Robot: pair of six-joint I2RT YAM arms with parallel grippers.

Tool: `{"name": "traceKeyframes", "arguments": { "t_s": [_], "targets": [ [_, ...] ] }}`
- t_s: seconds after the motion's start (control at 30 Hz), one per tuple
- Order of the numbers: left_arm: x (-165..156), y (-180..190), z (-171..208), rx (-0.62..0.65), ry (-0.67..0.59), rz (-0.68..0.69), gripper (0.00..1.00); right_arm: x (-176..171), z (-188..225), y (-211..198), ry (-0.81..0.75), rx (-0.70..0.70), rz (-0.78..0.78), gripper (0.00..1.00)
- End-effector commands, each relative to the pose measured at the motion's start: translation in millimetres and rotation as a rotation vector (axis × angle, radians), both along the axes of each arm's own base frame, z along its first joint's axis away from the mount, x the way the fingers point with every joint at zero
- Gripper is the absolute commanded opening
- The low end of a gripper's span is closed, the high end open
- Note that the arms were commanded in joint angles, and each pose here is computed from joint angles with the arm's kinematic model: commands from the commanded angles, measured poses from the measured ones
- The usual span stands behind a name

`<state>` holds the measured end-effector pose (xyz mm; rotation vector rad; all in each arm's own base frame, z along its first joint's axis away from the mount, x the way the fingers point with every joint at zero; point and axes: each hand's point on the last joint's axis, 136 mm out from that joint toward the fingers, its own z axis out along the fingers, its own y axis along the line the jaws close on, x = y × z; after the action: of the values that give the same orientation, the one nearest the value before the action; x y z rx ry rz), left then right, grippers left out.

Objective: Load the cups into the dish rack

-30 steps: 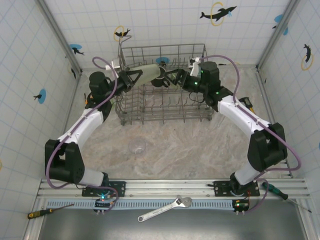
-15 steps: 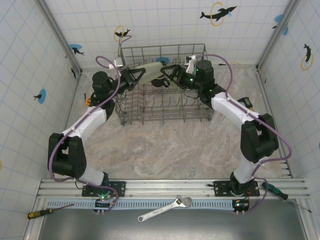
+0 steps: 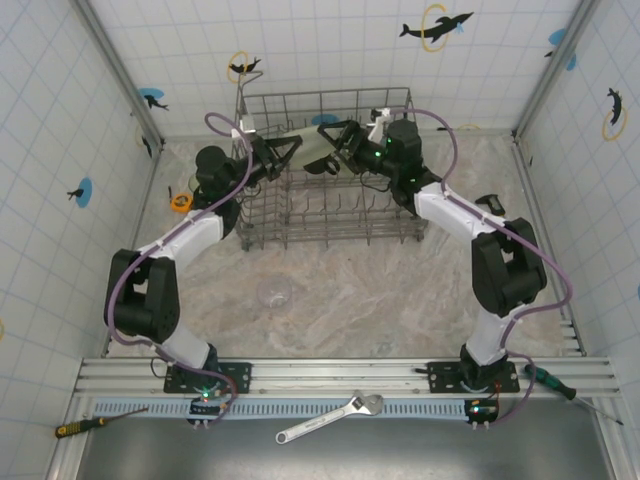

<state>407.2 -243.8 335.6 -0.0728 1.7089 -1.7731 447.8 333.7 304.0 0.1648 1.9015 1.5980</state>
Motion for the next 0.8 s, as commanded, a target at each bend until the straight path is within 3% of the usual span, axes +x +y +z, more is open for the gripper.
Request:
{"name": "traceKeyframes", "arguments": {
  "t_s": [0.0,0.2,0.5,0.6,0.77],
  "targets": [
    [-9.1,-4.1,15.9,-0.066,-0.072,-0.049,0.0,9.5,17.7,5.7,0.0,0.07,-0.028,0.97],
    [-9.0,-7.8,9.9,-0.139,-0.059,-0.094,0.0,12.0,11.1,8.9,0.057,0.055,-0.054,0.83],
    [-4.7,-16.8,-2.6,-0.092,-0.045,-0.089,0.0,8.9,5.5,13.0,0.097,0.074,-0.047,0.46],
    [-4.6,-17.5,-0.4,-0.066,-0.053,-0.084,0.11,7.1,4.3,5.6,0.09,0.06,-0.06,0.38],
    [1.3,-15.5,-4.3,0.034,-0.043,-0.031,0.4,13.2,5.7,-12.5,0.072,0.031,-0.123,0.33]
  ]
}}
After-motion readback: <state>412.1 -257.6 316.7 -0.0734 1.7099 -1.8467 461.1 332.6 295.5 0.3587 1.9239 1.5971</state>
